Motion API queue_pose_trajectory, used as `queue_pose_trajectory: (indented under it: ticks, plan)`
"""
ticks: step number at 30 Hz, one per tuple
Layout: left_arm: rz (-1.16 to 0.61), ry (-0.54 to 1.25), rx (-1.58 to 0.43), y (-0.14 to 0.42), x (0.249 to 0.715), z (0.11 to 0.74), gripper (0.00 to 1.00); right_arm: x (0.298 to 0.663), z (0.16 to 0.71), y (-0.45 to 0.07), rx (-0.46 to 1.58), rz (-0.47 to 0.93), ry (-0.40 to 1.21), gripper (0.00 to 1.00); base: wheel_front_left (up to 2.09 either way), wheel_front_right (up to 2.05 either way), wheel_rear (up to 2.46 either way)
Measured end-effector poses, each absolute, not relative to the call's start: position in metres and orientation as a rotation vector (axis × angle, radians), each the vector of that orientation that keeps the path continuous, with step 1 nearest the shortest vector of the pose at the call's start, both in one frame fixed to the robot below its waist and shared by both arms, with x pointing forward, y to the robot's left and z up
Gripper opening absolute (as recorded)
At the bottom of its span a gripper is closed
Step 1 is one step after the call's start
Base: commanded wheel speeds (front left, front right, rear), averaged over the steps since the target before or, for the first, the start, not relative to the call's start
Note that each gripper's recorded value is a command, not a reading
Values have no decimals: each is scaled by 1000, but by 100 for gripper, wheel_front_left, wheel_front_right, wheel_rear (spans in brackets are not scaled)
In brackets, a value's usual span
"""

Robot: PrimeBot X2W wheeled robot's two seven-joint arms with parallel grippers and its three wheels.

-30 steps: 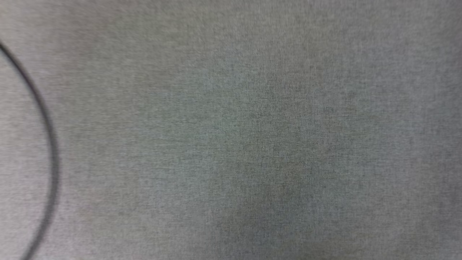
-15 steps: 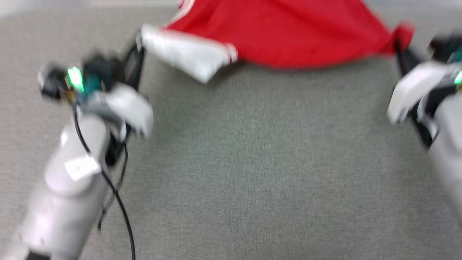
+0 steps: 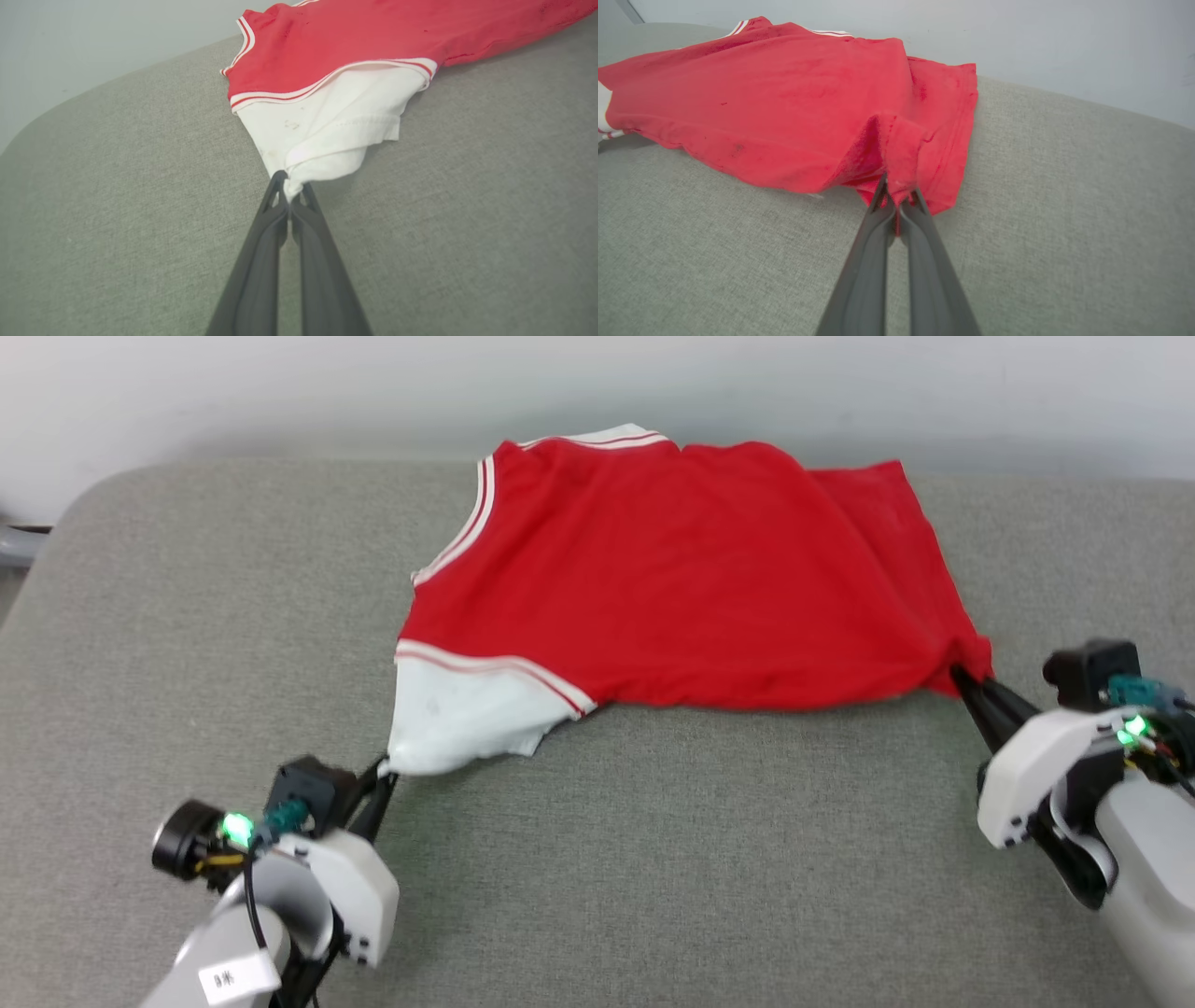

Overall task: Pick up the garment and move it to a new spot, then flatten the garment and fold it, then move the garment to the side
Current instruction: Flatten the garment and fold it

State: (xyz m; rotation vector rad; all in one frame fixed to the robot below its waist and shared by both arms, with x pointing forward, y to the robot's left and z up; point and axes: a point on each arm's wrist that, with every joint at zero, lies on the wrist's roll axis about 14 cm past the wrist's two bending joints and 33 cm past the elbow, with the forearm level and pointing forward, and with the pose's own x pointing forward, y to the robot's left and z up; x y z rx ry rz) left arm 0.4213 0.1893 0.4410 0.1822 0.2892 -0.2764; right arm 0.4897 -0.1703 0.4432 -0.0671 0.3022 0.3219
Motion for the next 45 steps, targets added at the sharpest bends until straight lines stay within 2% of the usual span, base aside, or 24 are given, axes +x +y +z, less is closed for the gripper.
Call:
queue_pose_trajectory:
  ticks: [14, 29, 36, 45]
  plan:
    - [-407, 542, 152, 173, 310, 415, 0, 420, 415, -209, -40, 291, 469, 0, 0, 0, 0]
    - [-599, 762, -26, 137, 212, 416, 0, 303, 376, -217, 24, 395, 818, 0, 0, 0, 0]
    - [-616, 726, -21, 137, 224, 429, 0, 306, 393, -225, 35, 389, 772, 0, 0, 0, 0]
    - [-576, 548, 38, 146, 287, 467, 0, 337, 417, -223, 52, 383, 656, 0, 0, 0, 0]
